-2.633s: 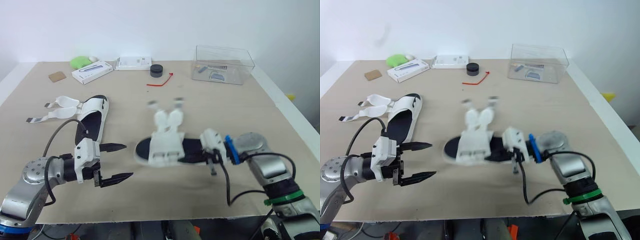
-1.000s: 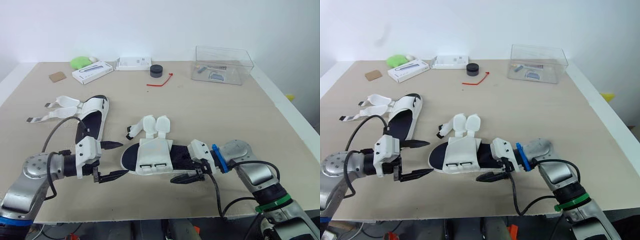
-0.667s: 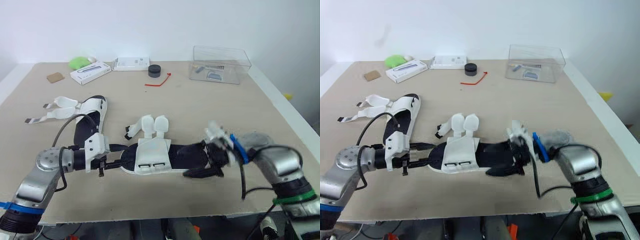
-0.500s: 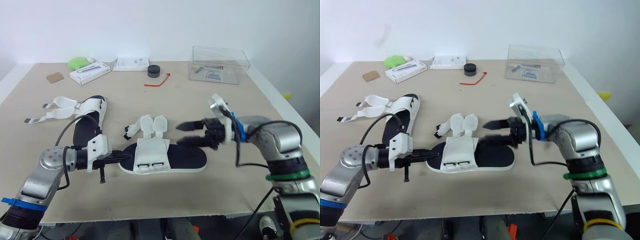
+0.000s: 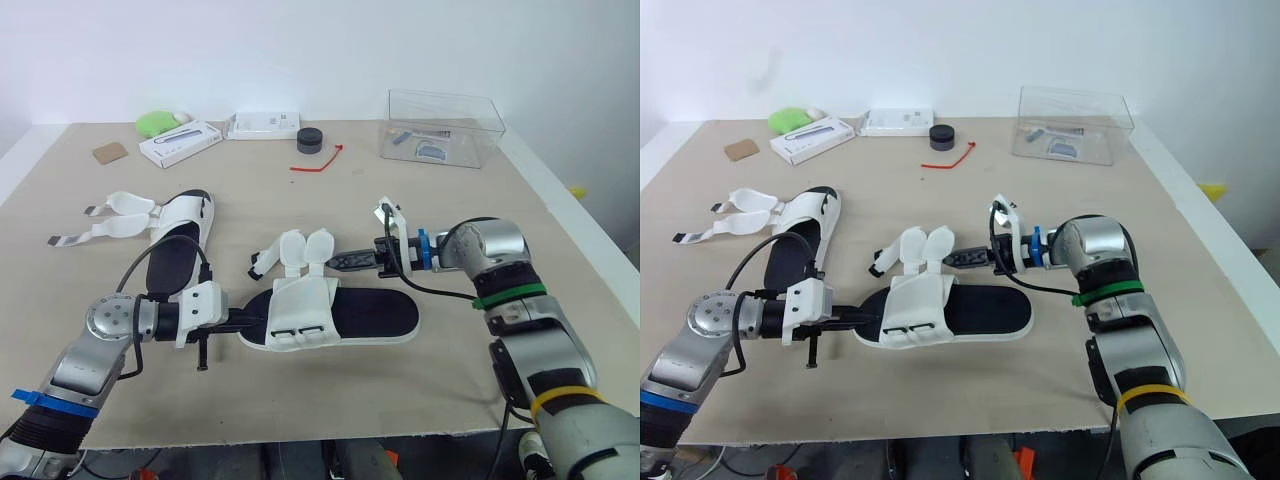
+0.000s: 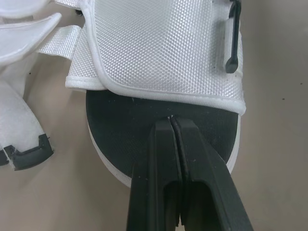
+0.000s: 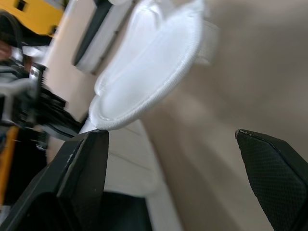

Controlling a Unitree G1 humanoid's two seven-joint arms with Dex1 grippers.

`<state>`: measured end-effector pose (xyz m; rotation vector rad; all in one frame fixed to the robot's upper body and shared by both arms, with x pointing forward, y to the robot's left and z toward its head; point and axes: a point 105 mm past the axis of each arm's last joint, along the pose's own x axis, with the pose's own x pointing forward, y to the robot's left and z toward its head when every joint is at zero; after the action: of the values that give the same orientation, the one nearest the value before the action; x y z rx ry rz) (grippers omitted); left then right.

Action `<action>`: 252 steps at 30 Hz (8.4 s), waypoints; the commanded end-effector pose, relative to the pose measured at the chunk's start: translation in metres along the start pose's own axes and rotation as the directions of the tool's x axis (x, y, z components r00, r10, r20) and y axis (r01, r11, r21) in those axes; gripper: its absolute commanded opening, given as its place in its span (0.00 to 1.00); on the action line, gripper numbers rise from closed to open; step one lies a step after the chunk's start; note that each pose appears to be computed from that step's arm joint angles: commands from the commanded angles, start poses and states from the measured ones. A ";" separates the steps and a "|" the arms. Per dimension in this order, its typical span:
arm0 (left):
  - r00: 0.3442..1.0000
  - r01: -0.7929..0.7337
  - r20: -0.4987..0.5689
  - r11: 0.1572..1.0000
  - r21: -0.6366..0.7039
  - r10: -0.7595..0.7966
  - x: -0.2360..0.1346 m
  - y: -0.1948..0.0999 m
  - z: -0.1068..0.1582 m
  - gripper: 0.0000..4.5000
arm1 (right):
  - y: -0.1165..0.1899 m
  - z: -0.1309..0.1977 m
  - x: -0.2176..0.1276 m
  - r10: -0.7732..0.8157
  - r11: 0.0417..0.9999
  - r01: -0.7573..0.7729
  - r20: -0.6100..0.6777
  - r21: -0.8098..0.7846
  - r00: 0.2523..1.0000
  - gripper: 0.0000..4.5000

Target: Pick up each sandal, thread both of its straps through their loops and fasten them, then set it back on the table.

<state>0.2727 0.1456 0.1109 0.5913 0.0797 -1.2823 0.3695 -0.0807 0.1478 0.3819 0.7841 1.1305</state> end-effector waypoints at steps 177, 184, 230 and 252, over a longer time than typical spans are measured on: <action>1.000 0.027 -0.007 0.996 0.090 -0.027 0.019 0.020 -0.012 0.00 | 0.088 0.024 0.033 -0.057 0.874 0.010 -0.083 -0.486 0.995 0.77; 1.000 0.028 -0.002 0.996 0.089 -0.028 0.021 0.020 -0.011 0.00 | 0.080 0.016 0.032 -0.076 0.891 0.011 -0.125 -0.453 0.989 0.77; 0.999 0.051 -0.007 0.996 0.072 -0.051 0.023 0.020 -0.013 0.00 | 0.171 -0.042 -0.023 0.316 0.253 -0.372 -0.287 -0.893 0.904 0.01; 0.999 0.044 0.018 0.997 0.055 -0.045 0.027 0.022 -0.011 0.00 | 0.092 -0.102 -0.048 0.110 0.936 -0.202 -0.305 -0.288 0.946 0.98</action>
<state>0.3078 0.1321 0.1101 0.6473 -0.0006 -1.3256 0.2303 -0.1010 0.1573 0.0114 0.7846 1.4666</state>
